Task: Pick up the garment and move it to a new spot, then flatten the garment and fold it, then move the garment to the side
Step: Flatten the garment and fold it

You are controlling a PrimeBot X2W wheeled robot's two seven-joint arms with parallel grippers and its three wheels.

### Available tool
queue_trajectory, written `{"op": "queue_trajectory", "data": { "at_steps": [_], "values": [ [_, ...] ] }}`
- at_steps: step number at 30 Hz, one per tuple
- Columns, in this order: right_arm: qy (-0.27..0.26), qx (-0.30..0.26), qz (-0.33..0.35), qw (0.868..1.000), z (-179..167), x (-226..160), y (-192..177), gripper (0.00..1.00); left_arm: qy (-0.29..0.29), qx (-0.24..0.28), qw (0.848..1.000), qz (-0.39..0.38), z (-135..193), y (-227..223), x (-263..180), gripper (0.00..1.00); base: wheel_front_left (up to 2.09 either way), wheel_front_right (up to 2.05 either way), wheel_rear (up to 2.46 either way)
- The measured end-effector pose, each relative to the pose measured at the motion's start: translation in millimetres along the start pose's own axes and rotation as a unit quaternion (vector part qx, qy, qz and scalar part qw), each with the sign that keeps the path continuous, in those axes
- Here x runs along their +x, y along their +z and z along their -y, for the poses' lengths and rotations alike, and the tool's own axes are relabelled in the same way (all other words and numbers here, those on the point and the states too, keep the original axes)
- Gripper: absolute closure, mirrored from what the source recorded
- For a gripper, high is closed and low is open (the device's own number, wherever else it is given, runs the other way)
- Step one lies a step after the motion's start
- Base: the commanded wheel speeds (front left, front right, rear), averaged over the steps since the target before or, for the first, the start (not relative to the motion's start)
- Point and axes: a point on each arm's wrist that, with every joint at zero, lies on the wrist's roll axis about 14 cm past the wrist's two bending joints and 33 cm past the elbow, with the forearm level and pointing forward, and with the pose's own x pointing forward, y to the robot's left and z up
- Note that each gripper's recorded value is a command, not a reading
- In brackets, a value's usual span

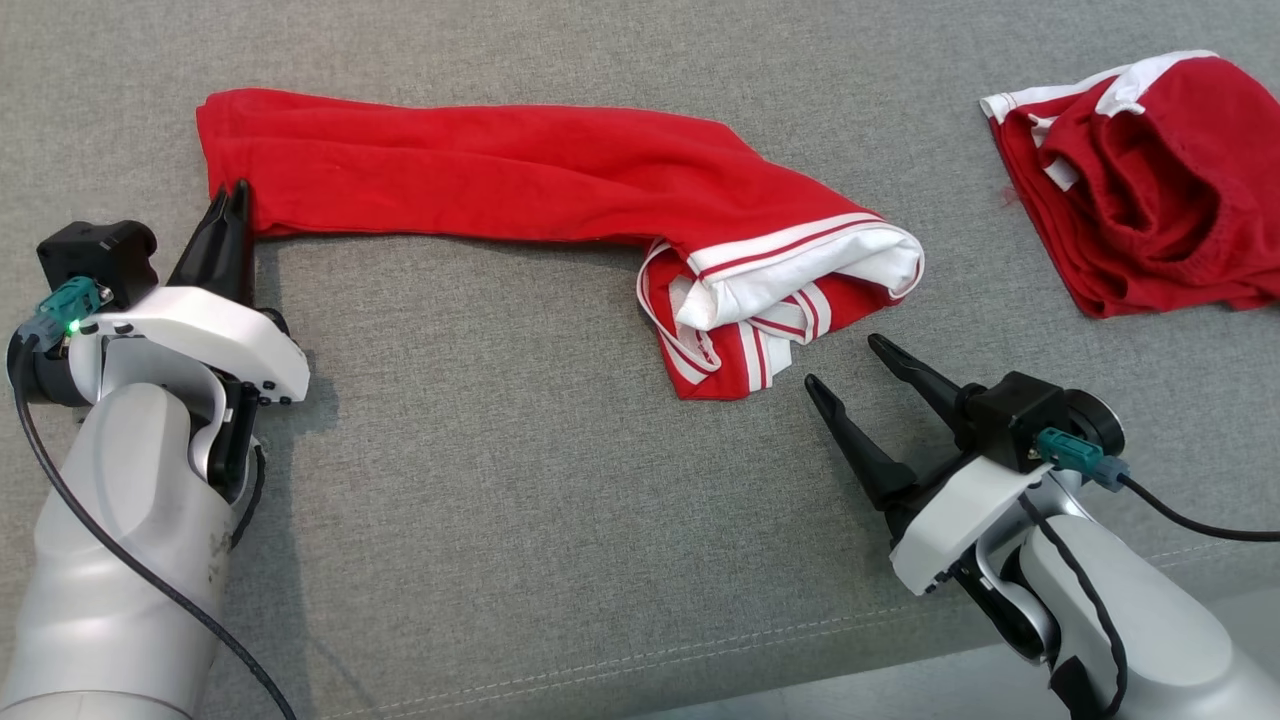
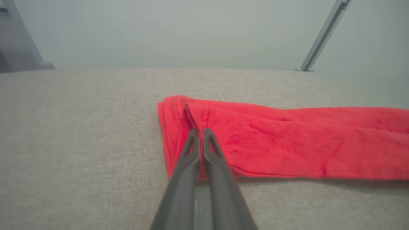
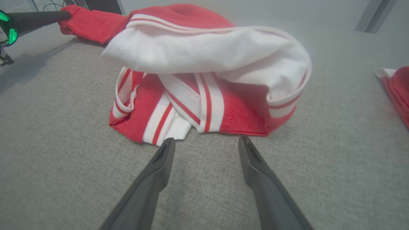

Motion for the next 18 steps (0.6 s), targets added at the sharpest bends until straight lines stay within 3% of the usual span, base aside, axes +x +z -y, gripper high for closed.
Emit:
{"op": "queue_trajectory", "data": {
  "at_steps": [3,8,12,18],
  "values": [
    [-0.004,0.001,0.003,1.0,3,0,2,0.0,0.001,-0.003,1.0,0.011,0,8,1,1.0,0.0,0.0,0.0],
    [-0.006,0.0,0.018,1.0,4,4,13,0.0,0.011,-0.034,0.996,0.087,-4,56,-2,1.0,0.0,0.0,0.0],
    [0.018,-0.006,0.029,0.999,-11,13,21,0.0,0.042,-0.03,0.988,0.143,-39,97,-24,1.0,0.0,0.0,0.0],
    [0.055,-0.01,0.039,0.998,-38,24,29,0.0,0.102,-0.024,0.982,0.154,-90,103,-65,1.0,0.0,0.0,0.0]
  ]
}}
